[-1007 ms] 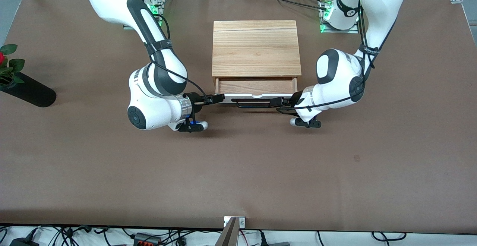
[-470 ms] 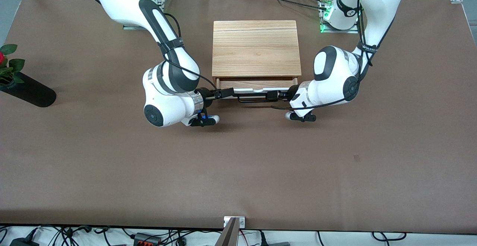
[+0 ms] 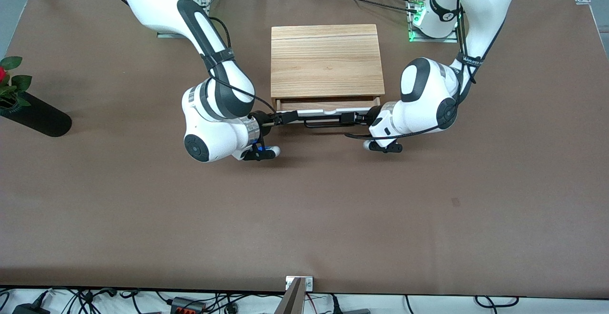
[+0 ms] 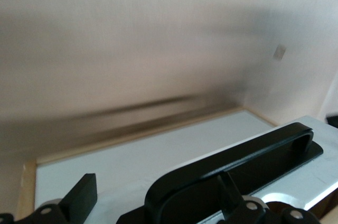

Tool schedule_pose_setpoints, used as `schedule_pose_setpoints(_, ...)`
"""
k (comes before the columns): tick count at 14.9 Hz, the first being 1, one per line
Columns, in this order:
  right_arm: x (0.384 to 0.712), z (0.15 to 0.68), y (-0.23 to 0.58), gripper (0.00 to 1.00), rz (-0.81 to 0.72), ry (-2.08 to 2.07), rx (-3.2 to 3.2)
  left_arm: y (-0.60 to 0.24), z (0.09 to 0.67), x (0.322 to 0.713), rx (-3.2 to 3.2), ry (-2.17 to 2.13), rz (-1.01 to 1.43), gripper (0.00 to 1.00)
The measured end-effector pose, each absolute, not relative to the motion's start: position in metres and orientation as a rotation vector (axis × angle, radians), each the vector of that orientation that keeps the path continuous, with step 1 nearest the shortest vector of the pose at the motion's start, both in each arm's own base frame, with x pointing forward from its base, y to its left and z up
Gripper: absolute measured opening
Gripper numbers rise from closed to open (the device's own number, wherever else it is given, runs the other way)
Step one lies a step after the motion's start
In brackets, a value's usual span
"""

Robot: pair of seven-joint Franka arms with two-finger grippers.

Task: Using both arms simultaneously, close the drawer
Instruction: 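Push the drawer into the cabinet with both grippers together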

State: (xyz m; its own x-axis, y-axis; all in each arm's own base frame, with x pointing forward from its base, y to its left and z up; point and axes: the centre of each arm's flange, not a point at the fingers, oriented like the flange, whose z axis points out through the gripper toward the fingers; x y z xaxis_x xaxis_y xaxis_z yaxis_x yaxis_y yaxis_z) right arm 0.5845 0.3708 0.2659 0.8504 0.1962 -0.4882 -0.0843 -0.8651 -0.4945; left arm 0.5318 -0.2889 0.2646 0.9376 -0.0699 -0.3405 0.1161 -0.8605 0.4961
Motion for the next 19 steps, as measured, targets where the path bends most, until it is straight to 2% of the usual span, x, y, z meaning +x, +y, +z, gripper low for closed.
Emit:
schedule_pose_setpoints(5,0.598,0.264,0.349,1.00,0.719,-0.041,-2.510,-0.293,0.268,0.520,2.565,0.012,-0.509,1.00)
schedule_pose_setpoints(13,0.558,0.243,0.382,1.00,0.899,-0.128,-2.493,-0.294,0.284,0.514,2.557,-0.024,-0.549,1.00)
schedule_pose_setpoints(17,0.562,0.240,0.376,1.00,0.897,-0.111,-2.497,-0.294,0.286,0.514,2.556,-0.028,-0.550,1.00)
schedule_pose_setpoints(19,0.577,0.245,0.359,1.00,0.859,-0.075,-2.509,-0.295,0.292,0.515,2.551,-0.037,-0.557,1.00)
